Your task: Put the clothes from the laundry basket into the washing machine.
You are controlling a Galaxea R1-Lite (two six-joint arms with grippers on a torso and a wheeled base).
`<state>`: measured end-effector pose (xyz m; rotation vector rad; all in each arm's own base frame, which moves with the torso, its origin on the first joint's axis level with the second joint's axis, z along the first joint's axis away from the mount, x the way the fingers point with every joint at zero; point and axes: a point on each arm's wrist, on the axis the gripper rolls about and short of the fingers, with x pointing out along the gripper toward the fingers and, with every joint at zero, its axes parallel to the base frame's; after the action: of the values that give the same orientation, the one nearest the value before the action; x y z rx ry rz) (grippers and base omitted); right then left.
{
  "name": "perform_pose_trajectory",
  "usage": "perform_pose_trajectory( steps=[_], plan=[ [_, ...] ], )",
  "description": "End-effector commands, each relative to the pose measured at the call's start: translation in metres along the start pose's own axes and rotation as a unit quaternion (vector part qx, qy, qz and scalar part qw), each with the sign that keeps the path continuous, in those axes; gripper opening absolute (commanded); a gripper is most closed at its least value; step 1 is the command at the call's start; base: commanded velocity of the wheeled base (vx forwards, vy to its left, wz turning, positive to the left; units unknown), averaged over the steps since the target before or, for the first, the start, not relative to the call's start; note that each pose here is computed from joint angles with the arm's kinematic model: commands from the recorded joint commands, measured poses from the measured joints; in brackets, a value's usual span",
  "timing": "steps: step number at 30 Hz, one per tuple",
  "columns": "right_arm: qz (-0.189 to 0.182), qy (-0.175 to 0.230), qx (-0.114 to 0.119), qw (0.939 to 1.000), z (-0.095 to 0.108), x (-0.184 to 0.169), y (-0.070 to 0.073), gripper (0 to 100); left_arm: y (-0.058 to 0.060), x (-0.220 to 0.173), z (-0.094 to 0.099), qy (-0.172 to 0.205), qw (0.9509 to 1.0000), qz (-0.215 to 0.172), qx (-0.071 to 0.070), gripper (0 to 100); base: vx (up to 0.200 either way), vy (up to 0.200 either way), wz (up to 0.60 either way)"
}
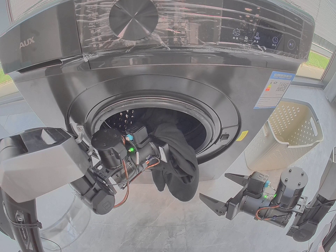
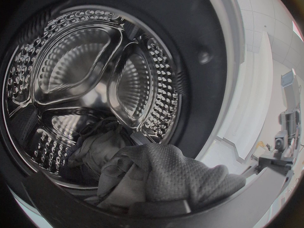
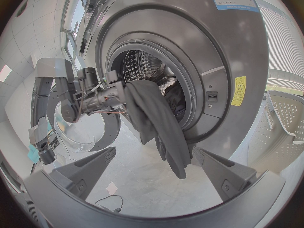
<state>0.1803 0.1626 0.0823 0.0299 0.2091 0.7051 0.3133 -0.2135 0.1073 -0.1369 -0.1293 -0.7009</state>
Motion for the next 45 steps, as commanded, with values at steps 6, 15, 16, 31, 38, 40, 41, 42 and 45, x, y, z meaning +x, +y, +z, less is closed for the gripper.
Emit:
perform_pose_trajectory(
  steps=[6, 15, 16, 31, 38, 40, 41, 42, 45],
  plan=[
    [0.000, 0.003, -0.001, 1.0000, -0.001, 0.001, 0.000, 100, 0.029, 0.039, -0.029, 0.009, 0.9996, 0.028, -0.002, 0, 0.000, 0.000, 0.00],
    [0.000, 0.004, 0.000, 1.0000, -0.002, 0.001, 0.000, 100, 0.052, 0.083, -0.017, 0.000, 0.9987, 0.051, -0.005, 0, 0.000, 0.000, 0.00],
    [0.000, 0.004, -0.001, 1.0000, -0.002, 0.001, 0.000, 100, 0.053, 0.087, -0.017, 0.000, 0.9987, 0.051, -0.007, 0, 0.000, 0.000, 0.00],
    [0.000, 0.003, -0.001, 1.0000, -0.001, 0.002, 0.000, 100, 0.092, 0.129, 0.011, -0.047, 0.9913, 0.121, -0.023, 0, 0.000, 0.000, 0.00],
    [0.000, 0.003, -0.001, 1.0000, -0.001, 0.002, 0.000, 100, 0.089, 0.129, 0.008, -0.039, 0.9918, 0.119, -0.024, 100, 0.000, 0.000, 0.00],
    [0.000, 0.003, -0.001, 1.0000, -0.001, 0.002, 0.000, 100, 0.088, 0.129, 0.008, -0.037, 0.9920, 0.118, -0.025, 100, 0.000, 0.000, 0.00],
    [0.000, 0.003, -0.001, 1.0000, -0.001, 0.002, 0.000, 100, 0.087, 0.128, 0.006, -0.032, 0.9920, 0.119, -0.028, 100, 0.000, 0.000, 0.00],
    [0.000, 0.002, -0.001, 1.0000, -0.001, 0.002, 0.000, 100, 0.087, 0.127, 0.003, -0.022, 0.9920, 0.120, -0.031, 100, 0.000, 0.000, 0.00],
    [0.000, 0.002, -0.001, 1.0000, -0.001, 0.002, 0.000, 100, 0.084, 0.121, -0.002, 0.002, 0.9917, 0.124, -0.034, 100, 0.000, 0.000, 0.00]
  ],
)
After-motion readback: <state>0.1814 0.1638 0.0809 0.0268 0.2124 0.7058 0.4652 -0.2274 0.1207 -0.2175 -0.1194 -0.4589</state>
